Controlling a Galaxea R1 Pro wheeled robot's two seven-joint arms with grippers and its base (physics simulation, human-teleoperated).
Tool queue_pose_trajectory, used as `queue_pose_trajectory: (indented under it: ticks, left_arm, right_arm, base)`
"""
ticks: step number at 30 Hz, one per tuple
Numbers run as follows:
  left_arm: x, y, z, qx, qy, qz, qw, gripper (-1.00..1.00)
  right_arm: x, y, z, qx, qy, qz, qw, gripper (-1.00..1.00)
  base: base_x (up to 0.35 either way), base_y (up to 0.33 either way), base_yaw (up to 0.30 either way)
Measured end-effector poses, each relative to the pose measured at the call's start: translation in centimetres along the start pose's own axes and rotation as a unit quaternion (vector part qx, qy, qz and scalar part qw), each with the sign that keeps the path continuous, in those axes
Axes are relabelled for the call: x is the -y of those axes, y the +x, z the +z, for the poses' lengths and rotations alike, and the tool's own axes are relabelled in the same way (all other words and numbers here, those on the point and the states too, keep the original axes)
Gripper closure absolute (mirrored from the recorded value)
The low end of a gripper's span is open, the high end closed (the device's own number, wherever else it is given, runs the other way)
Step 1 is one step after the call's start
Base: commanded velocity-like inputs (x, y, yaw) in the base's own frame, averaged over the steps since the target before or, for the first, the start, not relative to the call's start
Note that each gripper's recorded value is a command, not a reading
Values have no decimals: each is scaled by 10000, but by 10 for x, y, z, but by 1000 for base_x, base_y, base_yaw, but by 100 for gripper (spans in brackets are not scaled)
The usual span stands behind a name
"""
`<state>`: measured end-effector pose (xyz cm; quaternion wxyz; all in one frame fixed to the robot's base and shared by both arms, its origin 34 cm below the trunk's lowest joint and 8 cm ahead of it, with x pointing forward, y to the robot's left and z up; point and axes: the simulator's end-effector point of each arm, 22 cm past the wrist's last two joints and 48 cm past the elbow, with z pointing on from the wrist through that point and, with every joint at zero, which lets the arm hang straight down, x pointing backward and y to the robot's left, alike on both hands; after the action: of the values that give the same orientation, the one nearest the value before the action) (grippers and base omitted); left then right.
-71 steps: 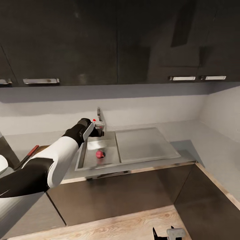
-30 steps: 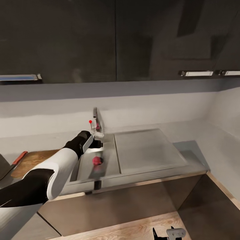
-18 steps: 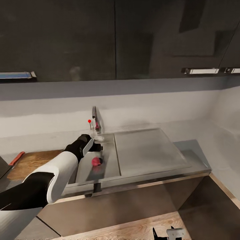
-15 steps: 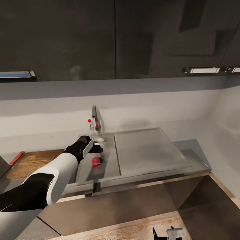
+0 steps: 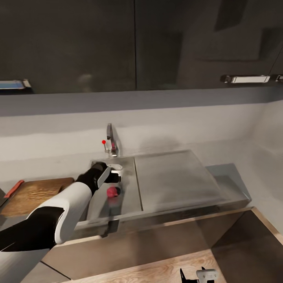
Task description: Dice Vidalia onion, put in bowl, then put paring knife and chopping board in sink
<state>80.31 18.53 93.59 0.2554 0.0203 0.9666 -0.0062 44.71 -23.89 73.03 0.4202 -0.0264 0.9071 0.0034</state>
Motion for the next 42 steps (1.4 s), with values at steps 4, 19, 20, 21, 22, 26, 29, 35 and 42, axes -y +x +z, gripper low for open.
queue_pose_trajectory:
  ticks: [4,19,20,21,22,26,29,35,42]
  left_arm:
    - [0,7,6,-65,-4,4,10000,-100]
    - [-12,55,33,-452,-84,-19,9989,-100]
    - [-13,57,34,-467,-91,-20,9989,-100]
    - [-14,58,35,-478,-91,-21,9988,-100]
    - [-14,59,36,-492,-95,-22,9987,-100]
    - [-15,63,40,-532,-96,-23,9985,-100]
    - [-15,66,43,-559,-94,-25,9984,-100]
    - [-14,71,48,-611,-92,-24,9981,-100]
    - [-13,78,54,-685,-86,-22,9976,-100]
  right_arm:
    - [0,3,0,-34,-3,0,10000,-100]
    - [0,22,-2,-239,1,-5,9997,-100]
    - [0,23,-2,-249,0,-5,9997,-100]
    - [0,23,-2,-258,0,-5,9997,-100]
    - [0,24,-2,-266,-1,-5,9996,-100]
    - [0,27,-2,-300,0,-4,9995,-100]
    - [0,29,-2,-322,-1,-2,9995,-100]
    - [0,33,-2,-370,-4,1,9993,-100]
    - [0,38,-2,-428,-6,1,9991,-100]
  base:
    - [44,0,0]
    - [21,0,0]
    - [118,0,0]
    - [136,0,0]
    - [155,0,0]
    - [188,0,0]
    - [116,0,0]
    - [21,0,0]
    - [1,0,0]
